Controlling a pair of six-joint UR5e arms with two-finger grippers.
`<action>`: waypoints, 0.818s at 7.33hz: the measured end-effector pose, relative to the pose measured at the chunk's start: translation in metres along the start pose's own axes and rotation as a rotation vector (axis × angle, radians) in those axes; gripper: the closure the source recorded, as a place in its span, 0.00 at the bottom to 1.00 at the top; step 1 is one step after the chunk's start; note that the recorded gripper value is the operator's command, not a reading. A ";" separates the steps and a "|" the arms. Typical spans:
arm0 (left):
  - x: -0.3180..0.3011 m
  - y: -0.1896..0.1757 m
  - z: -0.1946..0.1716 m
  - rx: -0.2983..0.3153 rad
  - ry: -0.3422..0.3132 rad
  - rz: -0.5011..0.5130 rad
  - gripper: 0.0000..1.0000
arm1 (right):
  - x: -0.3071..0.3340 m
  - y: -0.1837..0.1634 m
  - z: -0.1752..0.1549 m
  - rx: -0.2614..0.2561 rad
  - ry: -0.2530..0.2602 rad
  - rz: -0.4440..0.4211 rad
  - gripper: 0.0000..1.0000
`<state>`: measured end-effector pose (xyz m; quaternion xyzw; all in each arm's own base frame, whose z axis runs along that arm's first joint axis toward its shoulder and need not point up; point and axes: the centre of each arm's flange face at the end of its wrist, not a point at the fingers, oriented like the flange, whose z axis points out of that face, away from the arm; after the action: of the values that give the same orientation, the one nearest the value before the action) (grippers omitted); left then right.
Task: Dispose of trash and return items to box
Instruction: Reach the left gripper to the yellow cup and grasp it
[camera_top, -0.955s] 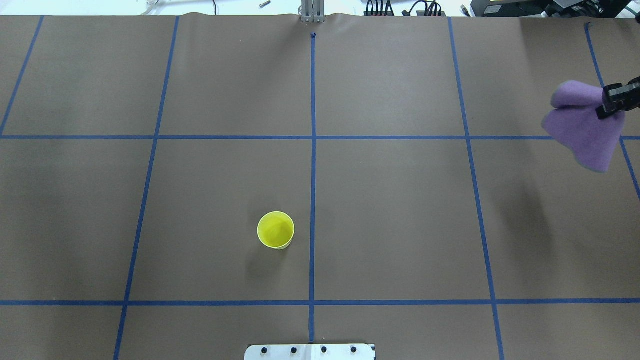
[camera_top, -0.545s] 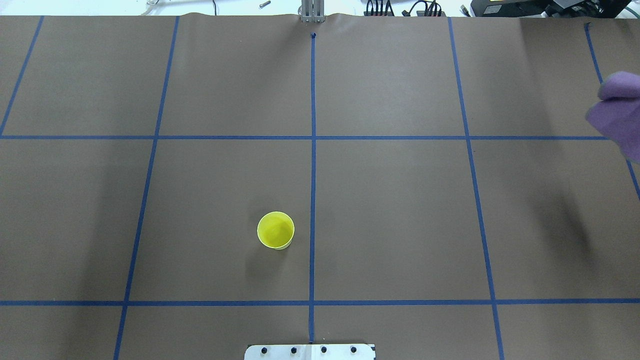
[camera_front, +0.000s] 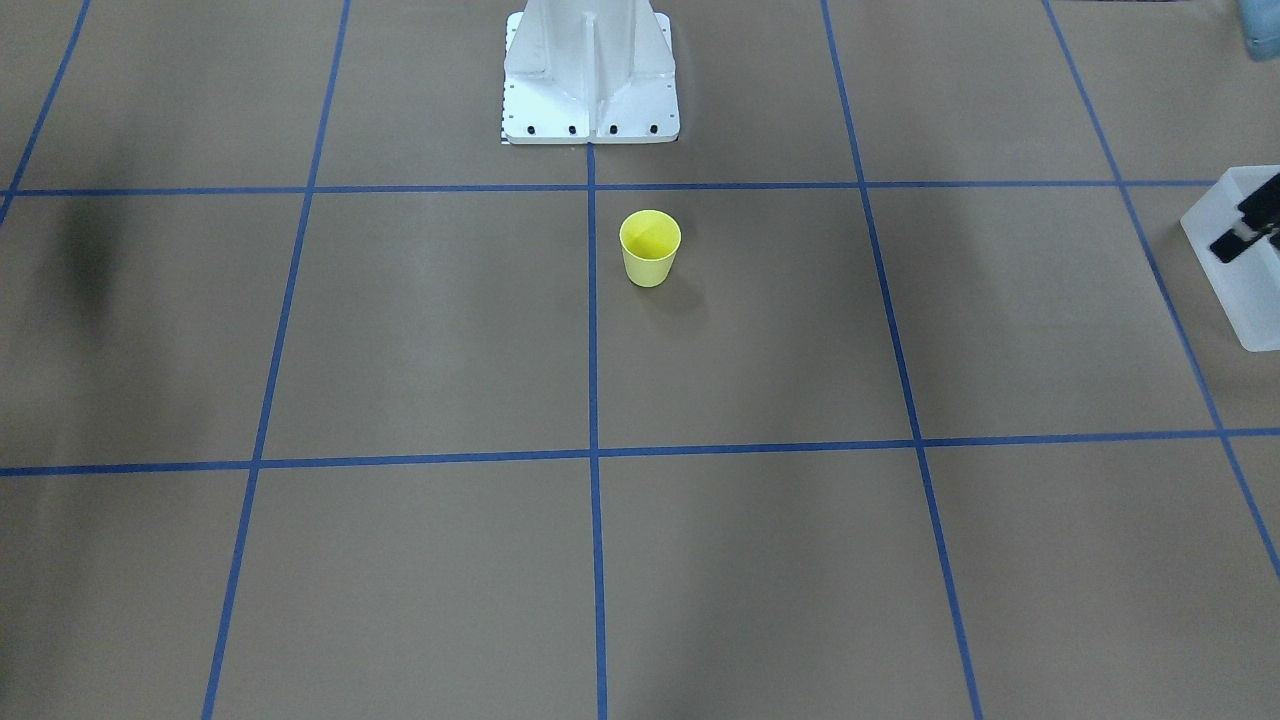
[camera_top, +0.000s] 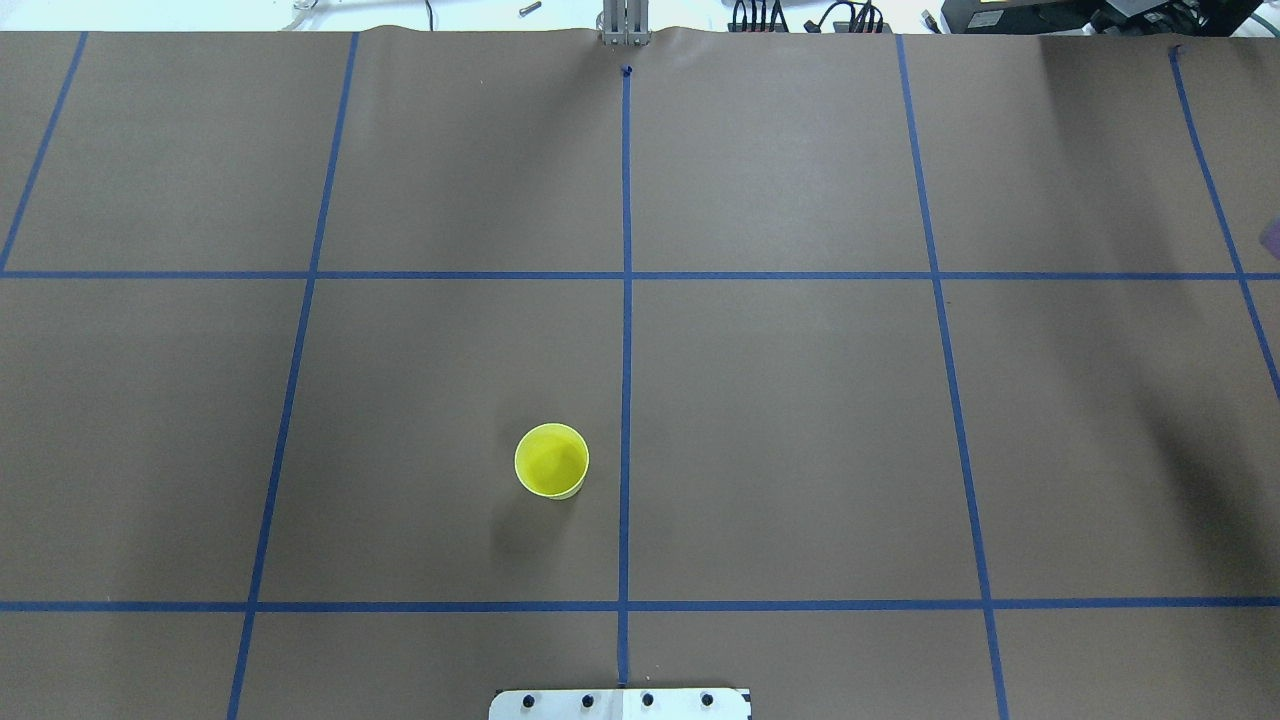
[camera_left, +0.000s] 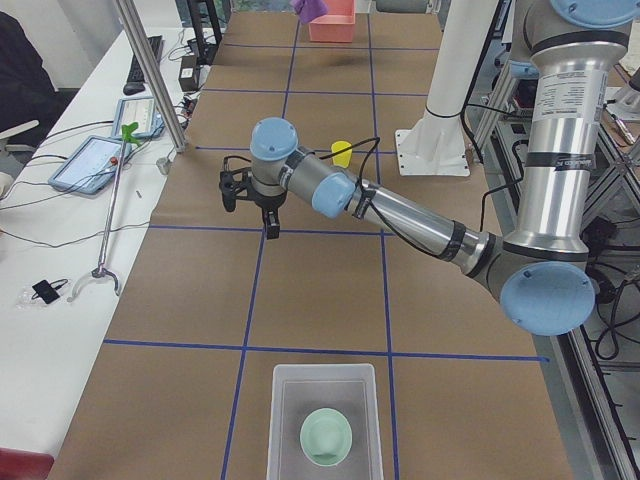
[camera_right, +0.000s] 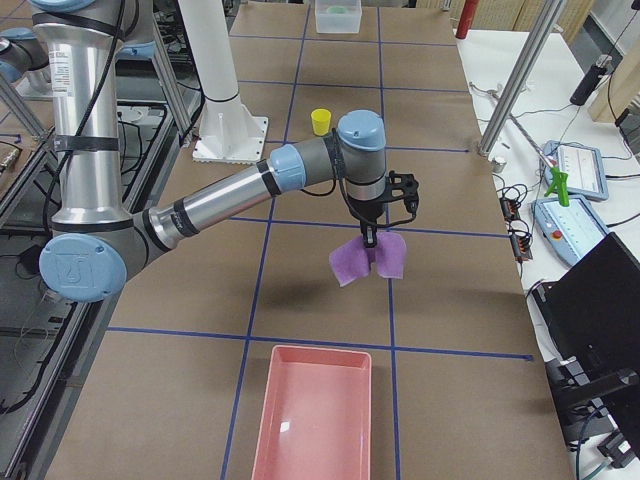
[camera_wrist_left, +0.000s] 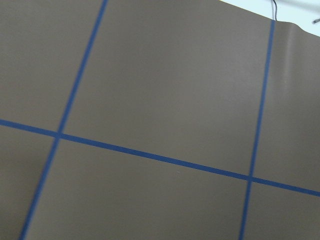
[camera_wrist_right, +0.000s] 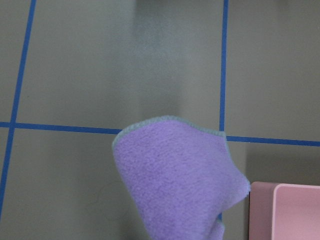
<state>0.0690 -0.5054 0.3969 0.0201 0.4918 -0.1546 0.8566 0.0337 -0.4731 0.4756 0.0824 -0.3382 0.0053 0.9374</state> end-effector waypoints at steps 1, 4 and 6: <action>0.059 0.018 0.030 -0.024 -0.001 -0.019 0.01 | 0.022 0.003 0.004 -0.012 -0.002 0.000 1.00; 0.214 0.119 0.126 -0.085 0.004 -0.013 0.01 | 0.084 0.009 0.014 -0.033 -0.036 0.061 1.00; 0.273 0.201 0.180 -0.118 0.000 0.024 0.01 | 0.105 0.016 0.020 -0.046 -0.034 0.092 1.00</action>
<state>0.4047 -0.4145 0.2338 -0.0245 0.4996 -0.1150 0.8583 0.1011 -0.4657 0.5596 0.0451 -0.3578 0.0394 0.9319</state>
